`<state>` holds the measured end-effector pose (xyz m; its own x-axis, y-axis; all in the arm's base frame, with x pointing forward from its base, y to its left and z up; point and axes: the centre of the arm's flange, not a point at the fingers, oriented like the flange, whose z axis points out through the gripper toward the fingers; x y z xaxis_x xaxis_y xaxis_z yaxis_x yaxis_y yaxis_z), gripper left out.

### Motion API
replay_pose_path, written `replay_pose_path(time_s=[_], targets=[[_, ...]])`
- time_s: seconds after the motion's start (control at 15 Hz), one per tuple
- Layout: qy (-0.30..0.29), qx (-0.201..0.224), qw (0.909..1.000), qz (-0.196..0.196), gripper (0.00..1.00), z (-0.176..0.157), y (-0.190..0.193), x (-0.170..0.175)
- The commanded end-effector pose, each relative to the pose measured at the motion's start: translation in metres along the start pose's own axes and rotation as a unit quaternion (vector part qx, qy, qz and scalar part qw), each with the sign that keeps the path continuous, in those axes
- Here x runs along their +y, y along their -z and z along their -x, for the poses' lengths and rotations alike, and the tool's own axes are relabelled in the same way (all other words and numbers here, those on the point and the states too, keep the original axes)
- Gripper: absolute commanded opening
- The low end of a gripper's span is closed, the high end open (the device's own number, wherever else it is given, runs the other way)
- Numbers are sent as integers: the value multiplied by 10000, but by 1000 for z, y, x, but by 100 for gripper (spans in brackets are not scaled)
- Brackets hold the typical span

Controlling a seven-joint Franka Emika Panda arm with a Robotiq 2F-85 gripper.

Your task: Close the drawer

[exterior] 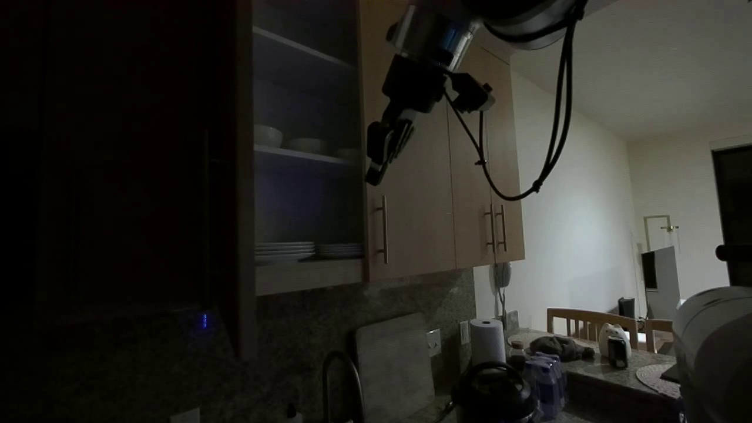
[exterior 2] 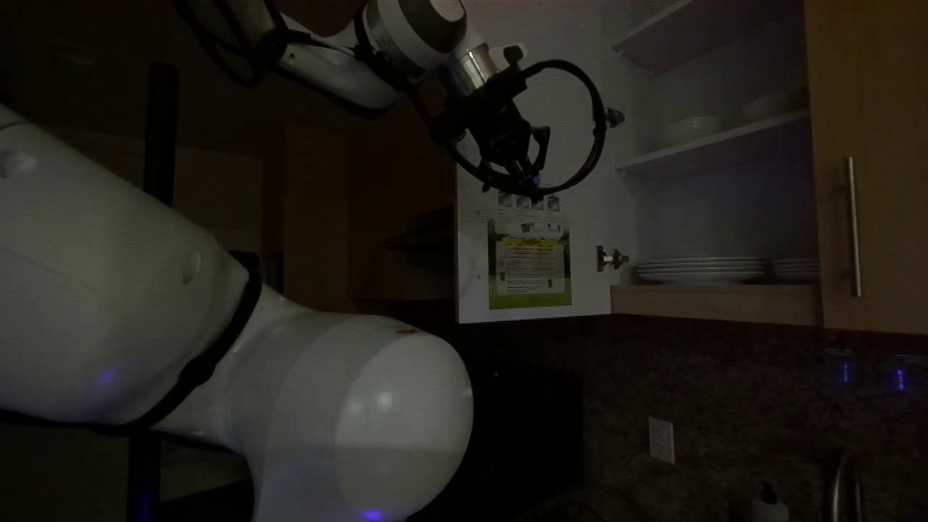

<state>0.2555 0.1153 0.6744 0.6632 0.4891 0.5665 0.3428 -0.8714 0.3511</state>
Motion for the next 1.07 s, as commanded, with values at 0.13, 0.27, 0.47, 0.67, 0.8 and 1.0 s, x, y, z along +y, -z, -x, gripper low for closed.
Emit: replay_pose_path(time_s=[0.13,0.27,0.47,0.67,0.8,1.0], targets=[[217,302,9988,303,7,3,21,-26],[303,379,9983,322,7,4,26,-35],[503,482,9970,338,7,6,30,-50],[651,609,9950,443,7,9,37,-66],[814,715,9928,509,7,11,43,-76],[1208,919,9866,603,7,14,49,-93]])
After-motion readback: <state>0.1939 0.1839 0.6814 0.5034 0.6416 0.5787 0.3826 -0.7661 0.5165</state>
